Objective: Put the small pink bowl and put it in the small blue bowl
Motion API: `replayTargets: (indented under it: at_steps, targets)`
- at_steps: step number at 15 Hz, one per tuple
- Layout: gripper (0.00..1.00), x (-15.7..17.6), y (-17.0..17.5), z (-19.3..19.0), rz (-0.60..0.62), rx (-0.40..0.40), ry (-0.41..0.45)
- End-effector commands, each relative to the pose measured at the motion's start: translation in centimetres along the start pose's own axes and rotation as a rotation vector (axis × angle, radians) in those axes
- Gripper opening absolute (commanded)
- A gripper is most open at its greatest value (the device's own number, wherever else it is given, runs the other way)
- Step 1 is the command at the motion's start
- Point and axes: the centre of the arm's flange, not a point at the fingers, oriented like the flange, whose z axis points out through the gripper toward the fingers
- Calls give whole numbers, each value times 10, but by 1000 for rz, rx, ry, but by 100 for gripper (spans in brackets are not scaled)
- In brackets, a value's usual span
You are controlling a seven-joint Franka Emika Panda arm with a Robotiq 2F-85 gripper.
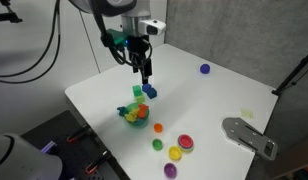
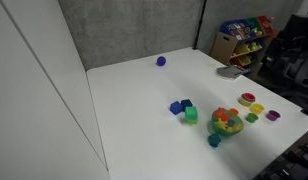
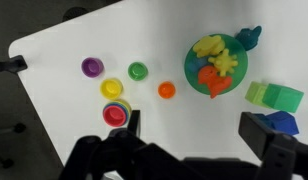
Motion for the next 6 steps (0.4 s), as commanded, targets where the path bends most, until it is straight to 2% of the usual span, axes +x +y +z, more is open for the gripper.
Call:
replayTargets:
  at_steps: [1,6]
  targets:
    - [100,-26,2,-32,-52,0,36]
    - [100,-21,-2,-33,-39,2,37]
